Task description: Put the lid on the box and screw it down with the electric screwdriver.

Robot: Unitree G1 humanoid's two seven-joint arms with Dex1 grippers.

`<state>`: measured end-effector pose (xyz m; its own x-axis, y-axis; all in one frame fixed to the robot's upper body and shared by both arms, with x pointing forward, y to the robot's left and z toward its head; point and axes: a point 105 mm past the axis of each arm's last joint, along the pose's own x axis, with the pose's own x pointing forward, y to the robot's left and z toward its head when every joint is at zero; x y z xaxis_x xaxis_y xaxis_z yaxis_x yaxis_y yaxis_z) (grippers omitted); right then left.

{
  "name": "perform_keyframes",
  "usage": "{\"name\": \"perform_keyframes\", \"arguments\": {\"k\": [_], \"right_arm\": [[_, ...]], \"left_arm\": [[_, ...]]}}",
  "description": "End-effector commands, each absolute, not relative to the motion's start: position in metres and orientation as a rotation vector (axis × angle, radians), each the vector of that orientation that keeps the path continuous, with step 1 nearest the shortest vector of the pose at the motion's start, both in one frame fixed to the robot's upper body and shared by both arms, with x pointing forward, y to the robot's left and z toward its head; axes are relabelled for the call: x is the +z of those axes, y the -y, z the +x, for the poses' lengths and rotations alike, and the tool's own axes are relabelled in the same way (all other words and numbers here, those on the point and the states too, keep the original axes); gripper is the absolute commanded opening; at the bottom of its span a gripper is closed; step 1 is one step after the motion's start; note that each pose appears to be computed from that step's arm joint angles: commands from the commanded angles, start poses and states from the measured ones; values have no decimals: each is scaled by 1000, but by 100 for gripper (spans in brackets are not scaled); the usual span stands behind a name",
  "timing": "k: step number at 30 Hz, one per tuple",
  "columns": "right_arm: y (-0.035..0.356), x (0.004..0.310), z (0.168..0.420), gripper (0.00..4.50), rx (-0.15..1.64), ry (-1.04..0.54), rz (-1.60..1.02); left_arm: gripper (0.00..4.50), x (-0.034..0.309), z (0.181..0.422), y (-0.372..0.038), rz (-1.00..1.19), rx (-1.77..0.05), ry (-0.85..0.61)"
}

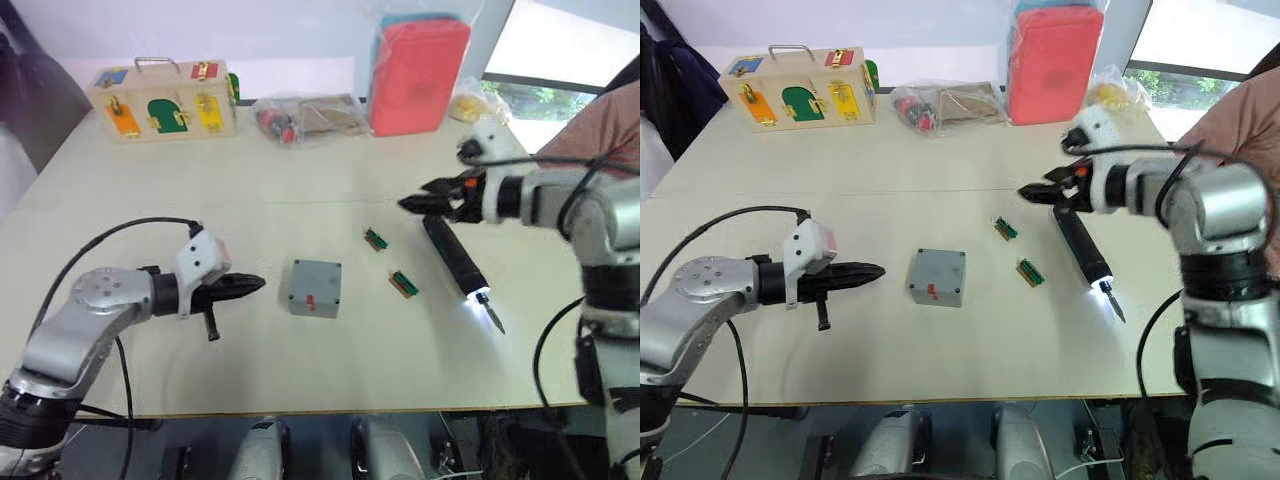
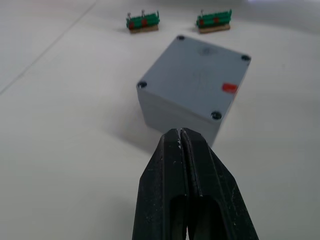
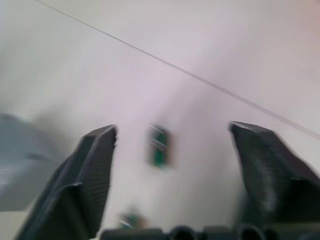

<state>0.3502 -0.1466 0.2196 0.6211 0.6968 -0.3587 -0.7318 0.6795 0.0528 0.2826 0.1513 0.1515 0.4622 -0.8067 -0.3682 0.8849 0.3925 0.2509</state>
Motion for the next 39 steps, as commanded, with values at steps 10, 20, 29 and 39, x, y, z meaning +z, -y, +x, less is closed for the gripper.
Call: {"name": "perform_keyframes", "arguments": {"k": [10,20,29,39], "right_arm": [[102,156,308,8,919,-313,-222],[79,129,285,8,990,-404,-220],[62,130,277,8,1022,-416,-187],[64,138,274,8,1030,-435,-225]], "left_arm": [[0,126,301,-136,472,-1104,-179],[0,115,310,-120,403,-1100,-171],[0,119,329,-110,360,-1071,-130],[0,121,354,-105,376,-1029,-96]]}}
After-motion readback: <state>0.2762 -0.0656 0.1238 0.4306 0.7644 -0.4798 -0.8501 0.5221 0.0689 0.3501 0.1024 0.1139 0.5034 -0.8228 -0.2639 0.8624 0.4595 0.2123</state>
